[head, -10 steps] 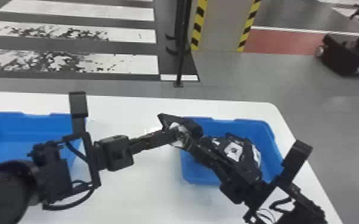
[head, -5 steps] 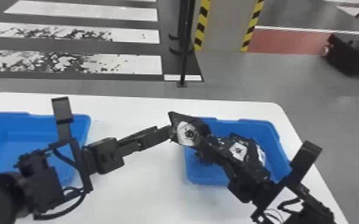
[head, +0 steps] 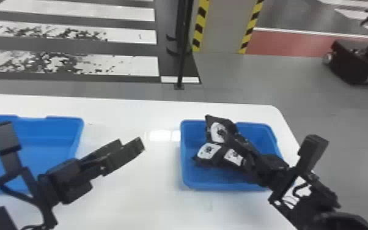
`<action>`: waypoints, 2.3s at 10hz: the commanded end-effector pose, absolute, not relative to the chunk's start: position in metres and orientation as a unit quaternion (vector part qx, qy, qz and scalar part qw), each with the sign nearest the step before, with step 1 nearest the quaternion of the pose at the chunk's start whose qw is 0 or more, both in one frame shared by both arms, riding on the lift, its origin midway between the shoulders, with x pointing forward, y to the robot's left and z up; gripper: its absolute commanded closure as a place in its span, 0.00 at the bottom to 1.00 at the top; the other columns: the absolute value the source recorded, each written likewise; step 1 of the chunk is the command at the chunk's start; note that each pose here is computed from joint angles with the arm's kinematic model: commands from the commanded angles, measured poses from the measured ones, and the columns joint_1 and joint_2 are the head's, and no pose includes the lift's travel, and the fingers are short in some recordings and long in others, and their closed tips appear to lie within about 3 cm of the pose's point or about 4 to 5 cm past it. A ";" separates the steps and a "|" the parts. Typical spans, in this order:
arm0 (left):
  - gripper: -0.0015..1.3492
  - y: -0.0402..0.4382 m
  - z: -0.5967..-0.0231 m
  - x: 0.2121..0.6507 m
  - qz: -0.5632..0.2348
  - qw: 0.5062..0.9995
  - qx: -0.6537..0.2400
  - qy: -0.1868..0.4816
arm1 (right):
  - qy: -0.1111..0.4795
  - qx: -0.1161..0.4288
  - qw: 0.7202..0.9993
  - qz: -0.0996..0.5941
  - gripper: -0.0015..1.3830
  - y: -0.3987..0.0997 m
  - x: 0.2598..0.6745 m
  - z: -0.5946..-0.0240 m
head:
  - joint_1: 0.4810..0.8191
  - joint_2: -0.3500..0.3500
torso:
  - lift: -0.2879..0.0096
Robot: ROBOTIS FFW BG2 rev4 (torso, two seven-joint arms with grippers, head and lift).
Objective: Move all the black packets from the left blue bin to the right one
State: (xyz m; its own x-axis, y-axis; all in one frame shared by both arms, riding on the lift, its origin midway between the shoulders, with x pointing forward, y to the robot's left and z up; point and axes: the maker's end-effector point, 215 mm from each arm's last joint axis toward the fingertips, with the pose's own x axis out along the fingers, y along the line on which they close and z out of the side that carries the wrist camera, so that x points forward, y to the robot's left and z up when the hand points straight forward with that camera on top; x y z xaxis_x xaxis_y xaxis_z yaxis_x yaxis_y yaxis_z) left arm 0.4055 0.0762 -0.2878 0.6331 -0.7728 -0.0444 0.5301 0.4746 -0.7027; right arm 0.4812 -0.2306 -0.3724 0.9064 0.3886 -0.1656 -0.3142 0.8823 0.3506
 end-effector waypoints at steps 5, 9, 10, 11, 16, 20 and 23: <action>0.15 0.141 -0.262 0.388 -0.310 0.894 -0.310 0.095 | 0.133 0.126 0.977 0.108 0.05 -0.295 0.471 -0.387 | 0.63 0.18 | 0.46; 0.15 0.248 -0.281 0.376 -0.165 0.965 -0.198 0.057 | 0.059 0.048 0.992 0.101 0.09 -0.278 0.403 -0.322 | 0.63 0.32 | 0.46; 0.15 0.264 -0.292 0.365 -0.138 0.974 -0.167 0.064 | 0.032 0.033 0.994 0.094 0.09 -0.273 0.389 -0.300 | 0.63 0.39 | 0.46; 0.15 0.267 -0.304 0.357 -0.121 0.978 -0.146 0.088 | 0.009 0.018 0.996 0.086 0.09 -0.274 0.377 -0.280 | 0.63 0.42 | 0.46; 0.14 0.259 -0.277 0.343 -0.091 0.992 -0.078 0.025 | -0.005 0.022 0.999 0.047 0.10 -0.270 0.323 -0.260 | 0.63 0.50 | 0.46; 0.15 0.240 -0.296 0.343 -0.101 0.990 -0.087 0.056 | -0.005 0.022 0.998 0.058 0.10 -0.261 0.321 -0.258 | 0.63 0.44 | 0.46; 0.15 0.240 -0.299 0.343 -0.100 0.989 -0.085 0.061 | -0.005 0.024 0.998 0.058 0.10 -0.261 0.321 -0.259 | 0.63 0.44 | 0.46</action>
State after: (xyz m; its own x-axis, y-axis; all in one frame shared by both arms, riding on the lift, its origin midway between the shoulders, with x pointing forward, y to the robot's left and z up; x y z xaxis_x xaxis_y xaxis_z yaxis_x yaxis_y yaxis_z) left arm 0.3433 0.2393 -0.2989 0.9715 -0.2134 -0.1033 0.1934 0.9654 -0.1752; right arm 0.3210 -0.2611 -0.2592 0.9931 0.1163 0.0114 -0.1167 0.9920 0.0475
